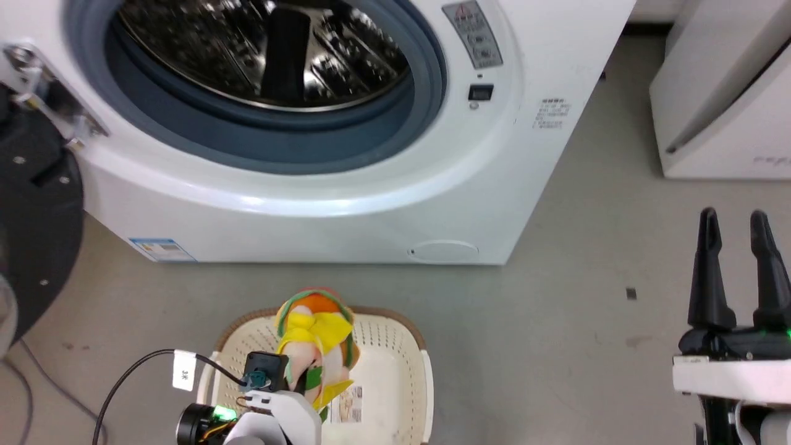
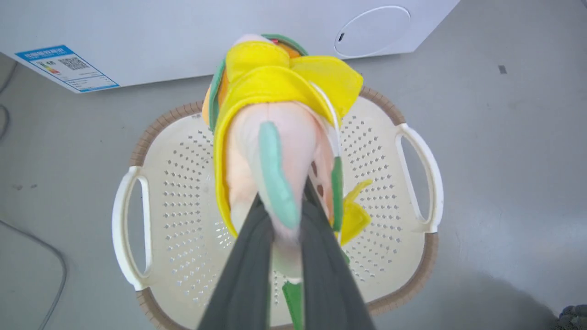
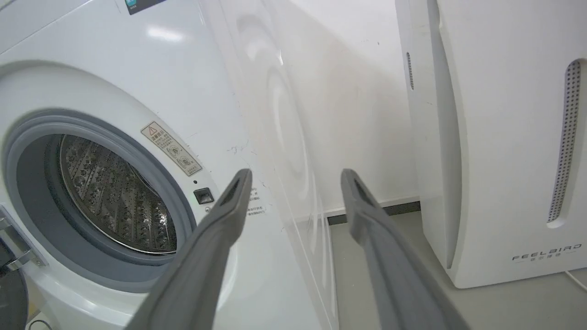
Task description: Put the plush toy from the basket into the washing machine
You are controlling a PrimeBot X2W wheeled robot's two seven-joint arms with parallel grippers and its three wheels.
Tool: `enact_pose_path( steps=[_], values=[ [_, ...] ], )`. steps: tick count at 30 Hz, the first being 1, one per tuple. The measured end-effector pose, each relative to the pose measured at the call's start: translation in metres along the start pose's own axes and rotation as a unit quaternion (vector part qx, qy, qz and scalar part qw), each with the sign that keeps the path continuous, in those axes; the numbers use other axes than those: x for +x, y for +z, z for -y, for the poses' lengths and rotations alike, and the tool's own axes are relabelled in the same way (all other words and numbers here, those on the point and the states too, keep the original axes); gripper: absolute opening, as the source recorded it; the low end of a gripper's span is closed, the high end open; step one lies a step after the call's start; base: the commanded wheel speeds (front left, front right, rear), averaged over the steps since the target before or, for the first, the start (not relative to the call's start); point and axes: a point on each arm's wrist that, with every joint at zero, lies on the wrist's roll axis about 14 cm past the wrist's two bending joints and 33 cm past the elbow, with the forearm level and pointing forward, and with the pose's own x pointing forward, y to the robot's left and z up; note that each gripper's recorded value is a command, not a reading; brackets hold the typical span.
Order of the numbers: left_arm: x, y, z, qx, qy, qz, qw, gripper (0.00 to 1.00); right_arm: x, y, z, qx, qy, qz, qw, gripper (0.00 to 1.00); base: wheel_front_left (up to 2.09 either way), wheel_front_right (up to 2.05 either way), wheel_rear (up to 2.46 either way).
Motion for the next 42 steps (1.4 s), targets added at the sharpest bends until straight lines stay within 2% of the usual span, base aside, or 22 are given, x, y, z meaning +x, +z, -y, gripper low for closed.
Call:
enact_pose_path(
  steps=[10,24,33,42],
  values=[
    [-0.026,0.065,0.002,-0.012,0.005,0.13,0.991,0.0,-0.018,0.022,-0.009,0.001,0.011,0.018,1.0,1.0,0.0,0.0,0.0],
    [-0.05,0.163,-0.019,-0.029,0.047,0.29,0.955,0.0,-0.023,0.022,-0.009,-0.001,0.01,0.016,1.0,1.0,0.0,0.0,0.0],
    [-0.038,0.212,-0.028,-0.03,0.069,0.342,0.937,0.0,-0.01,0.011,-0.002,-0.008,0.003,0.007,1.0,1.0,0.0,0.0,0.0],
    [0.001,0.264,-0.04,-0.013,0.082,0.376,0.923,0.0,0.016,-0.012,0.0,-0.022,0.008,-0.004,1.0,1.0,0.0,0.0,0.0]
  ],
)
